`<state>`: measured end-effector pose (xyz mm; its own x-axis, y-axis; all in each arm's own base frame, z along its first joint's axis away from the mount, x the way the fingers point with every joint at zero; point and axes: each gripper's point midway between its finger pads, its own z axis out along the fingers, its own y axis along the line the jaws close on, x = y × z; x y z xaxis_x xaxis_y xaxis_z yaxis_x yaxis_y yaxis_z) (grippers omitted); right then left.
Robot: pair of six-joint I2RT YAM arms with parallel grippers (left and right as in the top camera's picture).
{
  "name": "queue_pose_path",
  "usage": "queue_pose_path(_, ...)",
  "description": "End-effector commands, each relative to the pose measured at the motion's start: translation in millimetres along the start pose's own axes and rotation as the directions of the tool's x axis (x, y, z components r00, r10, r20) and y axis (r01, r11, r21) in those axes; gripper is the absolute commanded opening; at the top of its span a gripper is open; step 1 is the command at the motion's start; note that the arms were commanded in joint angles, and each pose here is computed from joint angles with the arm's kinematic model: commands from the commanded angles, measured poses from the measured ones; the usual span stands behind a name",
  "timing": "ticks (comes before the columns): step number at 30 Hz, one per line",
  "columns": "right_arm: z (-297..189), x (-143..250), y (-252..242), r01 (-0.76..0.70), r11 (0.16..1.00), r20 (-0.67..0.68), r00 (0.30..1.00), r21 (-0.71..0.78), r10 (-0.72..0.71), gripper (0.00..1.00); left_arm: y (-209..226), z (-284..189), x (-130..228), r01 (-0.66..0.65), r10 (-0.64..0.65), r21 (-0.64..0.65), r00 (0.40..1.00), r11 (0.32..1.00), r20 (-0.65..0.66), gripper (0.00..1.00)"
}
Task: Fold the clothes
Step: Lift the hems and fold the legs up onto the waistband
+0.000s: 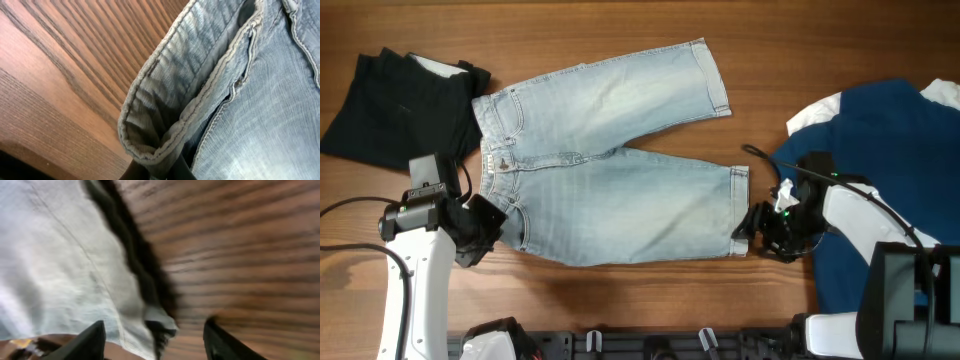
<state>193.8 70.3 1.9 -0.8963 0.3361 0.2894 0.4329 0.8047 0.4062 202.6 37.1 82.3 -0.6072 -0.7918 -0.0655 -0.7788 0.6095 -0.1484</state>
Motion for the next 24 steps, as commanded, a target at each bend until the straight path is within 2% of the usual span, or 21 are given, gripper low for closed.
queue_pose_path(1, 27, 17, 5, 0.057, 0.99, -0.081, 0.994, -0.126, -0.067, 0.52, 0, -4, -8, 0.009, -0.009, -0.004, 0.999, 1.0, 0.035, 0.04)
queue_pose_path(2, 30, 21, 4, 0.048, 0.989, -0.091, 0.994, -0.138, -0.061, 0.42, 0, -4, -8, 0.009, -0.008, -0.003, 0.999, 1.0, 0.036, 0.04)
queue_pose_path(3, 30, 22, 5, 0.045, 0.989, -0.096, 0.994, -0.143, -0.059, 0.27, -1, -4, -9, 0.008, -0.008, 0.0, 0.999, 1.0, 0.039, 0.04)
queue_pose_path(6, 28, 16, 3, 0.055, 0.991, -0.077, 0.995, -0.12, -0.065, 0.04, -1, -4, -9, 0.008, -0.008, 0.001, 0.999, 1.0, 0.042, 0.04)
queue_pose_path(10, -9, 2, 19, 0.087, 0.994, -0.022, 0.996, -0.069, -0.088, 0.04, -1, -4, -9, 0.008, -0.008, 0.001, 0.999, 1.0, 0.041, 0.04)
queue_pose_path(14, -81, -9, 43, 0.144, 0.989, 0.114, 0.983, 0.027, -0.146, 0.04, 1, -20, -3, 0.01, -0.01, -0.022, 1.0, 1.0, 0.007, 0.04)
queue_pose_path(17, -139, 1, 65, 0.175, 0.983, 0.197, 0.963, 0.054, -0.182, 0.04, 7, -42, 10, 0.014, -0.016, -0.052, 0.999, 0.999, -0.049, 0.04)
queue_pose_path(20, -198, 14, 83, 0.18, 0.979, 0.307, 0.93, 0.091, -0.2, 0.04, 15, -67, 23, -0.015, 0.009, -0.076, 0.997, 0.997, -0.082, 0.04)
queue_pose_path(24, -244, -4, 106, 0.181, 0.98, 0.486, 0.851, 0.084, -0.199, 0.04, 16, -78, 25, -0.019, 0.014, -0.071, 0.998, 0.997, -0.068, 0.04)
